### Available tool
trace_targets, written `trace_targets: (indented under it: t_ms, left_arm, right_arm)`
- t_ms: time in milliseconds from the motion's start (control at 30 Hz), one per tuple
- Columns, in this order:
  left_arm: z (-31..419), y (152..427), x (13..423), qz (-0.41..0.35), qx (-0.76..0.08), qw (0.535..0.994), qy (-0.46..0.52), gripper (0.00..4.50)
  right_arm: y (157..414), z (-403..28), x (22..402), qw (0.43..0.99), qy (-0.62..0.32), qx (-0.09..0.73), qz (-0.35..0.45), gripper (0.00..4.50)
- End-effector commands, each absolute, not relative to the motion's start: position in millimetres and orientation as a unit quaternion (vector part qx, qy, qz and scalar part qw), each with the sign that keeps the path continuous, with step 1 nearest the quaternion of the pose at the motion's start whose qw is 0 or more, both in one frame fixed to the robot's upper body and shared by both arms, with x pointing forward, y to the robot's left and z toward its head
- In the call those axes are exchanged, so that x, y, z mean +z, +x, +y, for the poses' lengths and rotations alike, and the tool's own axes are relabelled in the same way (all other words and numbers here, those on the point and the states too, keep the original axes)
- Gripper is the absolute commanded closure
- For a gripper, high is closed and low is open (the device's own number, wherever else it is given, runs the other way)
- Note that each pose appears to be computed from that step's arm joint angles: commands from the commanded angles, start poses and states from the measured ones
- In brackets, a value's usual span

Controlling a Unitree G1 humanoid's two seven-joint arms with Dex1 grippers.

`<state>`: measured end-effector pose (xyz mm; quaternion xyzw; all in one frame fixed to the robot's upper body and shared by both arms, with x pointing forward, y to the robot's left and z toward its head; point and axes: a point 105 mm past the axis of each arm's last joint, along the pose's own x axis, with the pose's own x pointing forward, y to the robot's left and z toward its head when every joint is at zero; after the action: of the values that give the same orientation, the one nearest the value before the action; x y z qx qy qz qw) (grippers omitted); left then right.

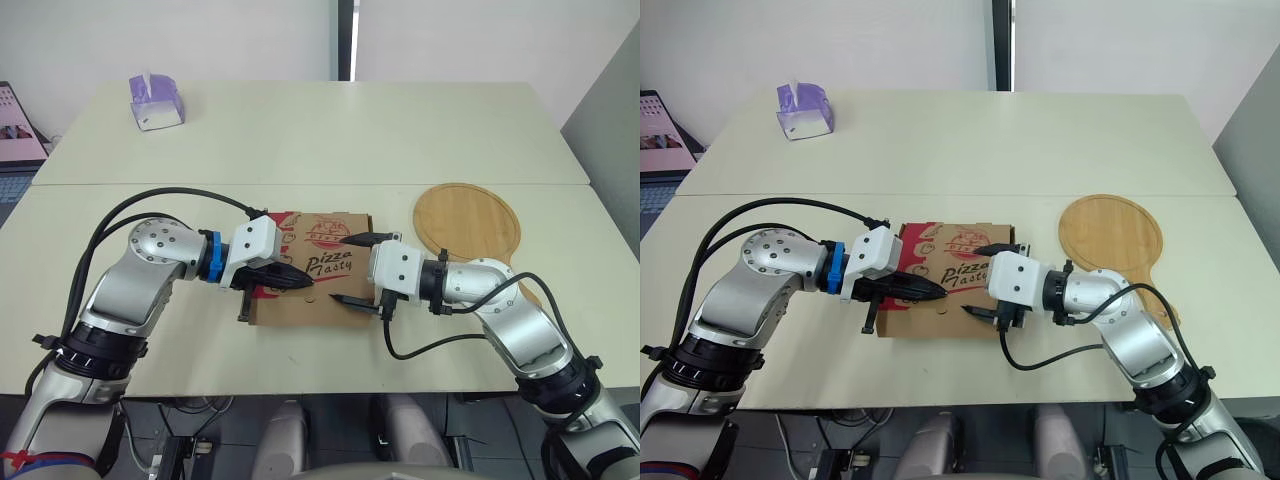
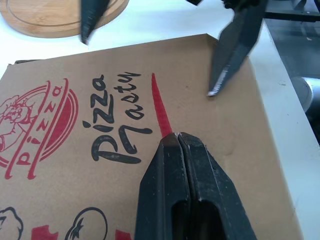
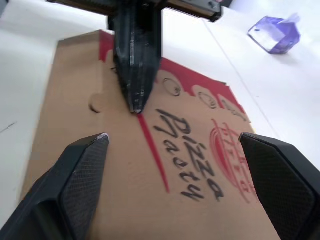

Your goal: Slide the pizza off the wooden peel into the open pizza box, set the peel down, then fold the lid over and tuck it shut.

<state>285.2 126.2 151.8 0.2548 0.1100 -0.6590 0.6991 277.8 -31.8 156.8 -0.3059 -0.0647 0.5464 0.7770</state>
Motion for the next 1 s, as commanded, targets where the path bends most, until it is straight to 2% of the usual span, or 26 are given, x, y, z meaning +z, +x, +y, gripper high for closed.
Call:
trace_targets:
  t_ms: [33,233,300,633,1000]
  left_arm:
    - [126,287,169,0.083,-0.658,0.698,0.272,4.5]
    - [128,290,168,0.084,-0.652,0.701,0.277,4.5]
    - [128,290,167,0.085,-0.651,0.702,0.277,4.5]
    - [130,290,160,0.094,-0.648,0.702,0.279,4.5]
    - [130,288,163,0.093,-0.651,0.7,0.279,4.5]
  right_arm:
    - [280,-33,171,0.779,-0.316,0.533,-0.092,0.02]
    - [252,-34,151,0.743,-0.276,0.61,-0.021,0.02]
    - [250,-36,145,0.736,-0.287,0.613,-0.01,0.02]
    - [269,-32,142,0.75,-0.349,0.559,-0.047,0.02]
    - [283,-30,165,0.78,-0.329,0.524,-0.091,0.02]
